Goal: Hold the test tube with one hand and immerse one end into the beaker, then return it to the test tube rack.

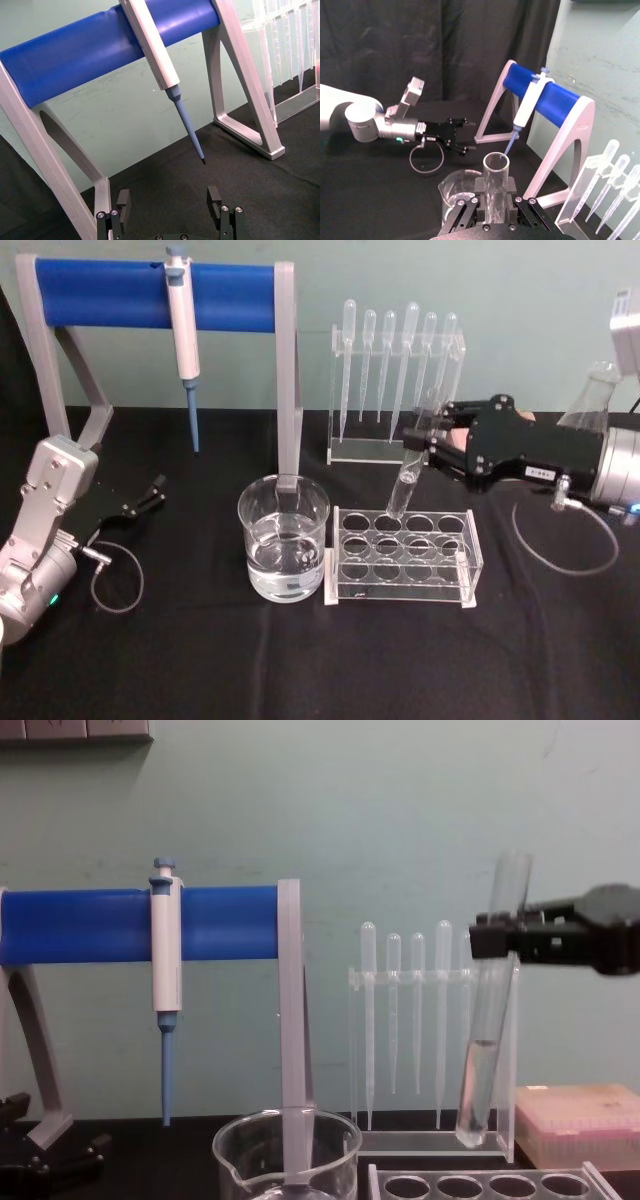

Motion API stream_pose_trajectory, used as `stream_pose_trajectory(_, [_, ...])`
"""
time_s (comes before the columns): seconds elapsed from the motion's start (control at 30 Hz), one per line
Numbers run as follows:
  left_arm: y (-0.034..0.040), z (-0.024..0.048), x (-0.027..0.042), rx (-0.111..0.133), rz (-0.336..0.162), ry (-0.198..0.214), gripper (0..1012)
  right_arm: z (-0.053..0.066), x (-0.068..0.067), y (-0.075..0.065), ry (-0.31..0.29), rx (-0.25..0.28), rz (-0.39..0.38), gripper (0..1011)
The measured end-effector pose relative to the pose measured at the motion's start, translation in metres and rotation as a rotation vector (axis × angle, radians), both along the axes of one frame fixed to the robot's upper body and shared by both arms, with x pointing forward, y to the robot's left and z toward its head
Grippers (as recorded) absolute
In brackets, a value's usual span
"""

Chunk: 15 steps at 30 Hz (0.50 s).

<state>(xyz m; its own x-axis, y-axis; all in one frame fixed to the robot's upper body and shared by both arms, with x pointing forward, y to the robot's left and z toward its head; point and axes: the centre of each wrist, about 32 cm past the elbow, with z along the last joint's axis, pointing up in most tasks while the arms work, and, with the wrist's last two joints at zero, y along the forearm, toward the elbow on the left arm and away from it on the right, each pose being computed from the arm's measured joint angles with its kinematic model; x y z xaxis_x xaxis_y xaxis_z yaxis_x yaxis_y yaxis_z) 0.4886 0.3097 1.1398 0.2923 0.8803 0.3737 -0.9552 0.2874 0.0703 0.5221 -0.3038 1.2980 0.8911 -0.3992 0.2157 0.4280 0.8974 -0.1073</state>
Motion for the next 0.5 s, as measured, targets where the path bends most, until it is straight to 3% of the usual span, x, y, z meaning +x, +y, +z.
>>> stream_pose_trajectory(0.3, [0.0000,0.0000,0.0000,0.000,0.000,0.000,1000,0.019,0.002,0.003,0.001,0.006,-0.009,231])
stream_pose_trajectory(0.5, [0.0000,0.0000,0.0000,0.000,0.000,0.000,1000,0.019,0.002,0.003,0.001,0.006,-0.010,231])
